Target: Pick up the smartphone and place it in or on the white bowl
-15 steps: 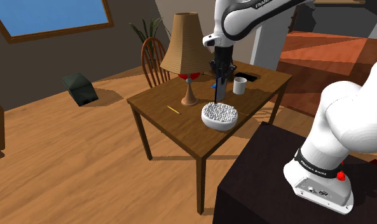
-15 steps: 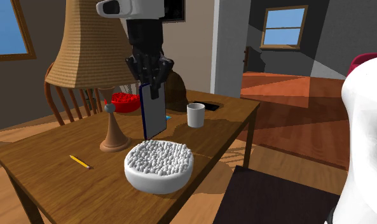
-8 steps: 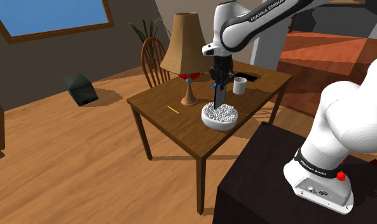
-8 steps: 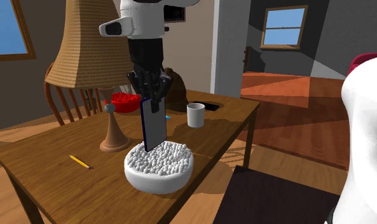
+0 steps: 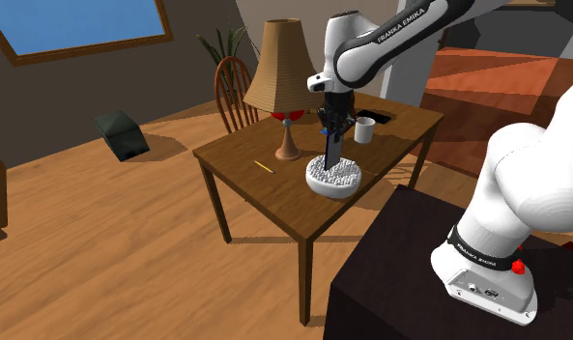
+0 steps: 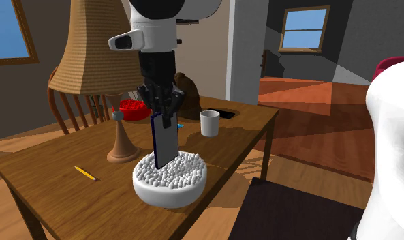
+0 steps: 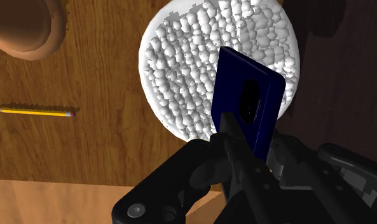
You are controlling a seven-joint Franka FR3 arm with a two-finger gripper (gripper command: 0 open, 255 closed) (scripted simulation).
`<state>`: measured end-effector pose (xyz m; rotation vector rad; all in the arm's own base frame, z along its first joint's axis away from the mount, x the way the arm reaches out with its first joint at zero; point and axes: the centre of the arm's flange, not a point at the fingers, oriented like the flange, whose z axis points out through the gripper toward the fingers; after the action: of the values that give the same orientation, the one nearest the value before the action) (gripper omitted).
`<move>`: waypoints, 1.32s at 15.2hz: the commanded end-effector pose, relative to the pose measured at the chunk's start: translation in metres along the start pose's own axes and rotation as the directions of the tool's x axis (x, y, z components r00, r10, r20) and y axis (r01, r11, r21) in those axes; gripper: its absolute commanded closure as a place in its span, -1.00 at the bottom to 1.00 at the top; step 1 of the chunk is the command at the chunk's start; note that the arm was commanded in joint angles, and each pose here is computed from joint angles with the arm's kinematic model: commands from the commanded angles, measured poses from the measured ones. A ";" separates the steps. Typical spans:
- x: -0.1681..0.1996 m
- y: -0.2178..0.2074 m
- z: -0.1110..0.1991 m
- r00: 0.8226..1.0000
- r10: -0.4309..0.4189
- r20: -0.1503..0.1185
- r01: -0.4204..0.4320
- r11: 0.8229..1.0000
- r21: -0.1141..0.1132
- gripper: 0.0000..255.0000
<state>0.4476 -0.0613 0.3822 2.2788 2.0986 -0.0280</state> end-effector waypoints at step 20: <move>0.000 0.000 -0.050 1.000 0.000 0.000 0.000 1.000 0.001 -1.00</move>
<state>0.4467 -0.0591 0.4317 2.2790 2.0990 -0.0287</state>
